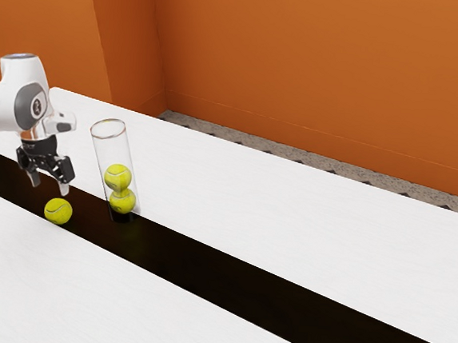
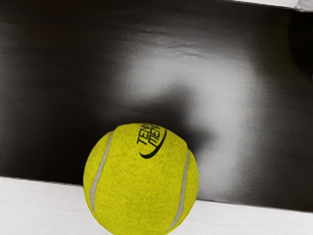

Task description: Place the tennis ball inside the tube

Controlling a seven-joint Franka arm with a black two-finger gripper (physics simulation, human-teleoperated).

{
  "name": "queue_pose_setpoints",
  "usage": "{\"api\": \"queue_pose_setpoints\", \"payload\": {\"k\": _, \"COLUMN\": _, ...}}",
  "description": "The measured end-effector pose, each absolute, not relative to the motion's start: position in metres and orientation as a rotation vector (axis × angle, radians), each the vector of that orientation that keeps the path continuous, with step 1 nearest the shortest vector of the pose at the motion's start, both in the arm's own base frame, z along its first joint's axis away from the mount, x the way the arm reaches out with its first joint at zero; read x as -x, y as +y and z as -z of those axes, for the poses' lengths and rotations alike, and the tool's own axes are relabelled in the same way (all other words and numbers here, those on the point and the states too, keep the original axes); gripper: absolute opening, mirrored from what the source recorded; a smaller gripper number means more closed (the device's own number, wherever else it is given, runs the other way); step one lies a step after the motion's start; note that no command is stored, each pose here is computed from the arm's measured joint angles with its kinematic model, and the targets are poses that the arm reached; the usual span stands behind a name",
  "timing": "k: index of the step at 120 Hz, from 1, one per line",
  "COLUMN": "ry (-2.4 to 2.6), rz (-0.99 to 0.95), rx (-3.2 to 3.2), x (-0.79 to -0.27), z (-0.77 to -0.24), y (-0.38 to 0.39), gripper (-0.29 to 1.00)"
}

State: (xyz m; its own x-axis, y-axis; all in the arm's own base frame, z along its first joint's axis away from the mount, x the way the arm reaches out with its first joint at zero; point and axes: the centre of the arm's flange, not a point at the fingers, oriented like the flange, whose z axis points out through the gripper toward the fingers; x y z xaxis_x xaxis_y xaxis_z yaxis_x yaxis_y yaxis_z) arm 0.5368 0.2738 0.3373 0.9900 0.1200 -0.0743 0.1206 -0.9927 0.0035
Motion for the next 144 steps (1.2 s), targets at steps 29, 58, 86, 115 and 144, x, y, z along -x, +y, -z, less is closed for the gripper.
{"api": "queue_pose_setpoints", "payload": {"k": 29, "ry": 0.163, "rz": 0.132, "rx": -3.108, "x": -0.542, "z": -0.292, "y": 0.291, "gripper": 0.70}}
{"api": "queue_pose_setpoints", "payload": {"k": 58, "ry": 0.111, "rz": 0.121, "rx": -3.103, "x": -0.550, "z": -0.269, "y": 0.300, "gripper": 0.70}}
{"api": "queue_pose_setpoints", "payload": {"k": 86, "ry": 0.152, "rz": 0.114, "rx": -3.057, "x": -0.538, "z": -0.248, "y": 0.319, "gripper": 0.69}}
{"api": "queue_pose_setpoints", "payload": {"k": 115, "ry": 0.118, "rz": 0.085, "rx": -3.047, "x": -0.540, "z": -0.248, "y": 0.320, "gripper": 0.42}}
{"api": "queue_pose_setpoints", "payload": {"k": 144, "ry": 0.074, "rz": 0.033, "rx": -3.074, "x": -0.548, "z": -0.269, "y": 0.321, "gripper": 0.28}}
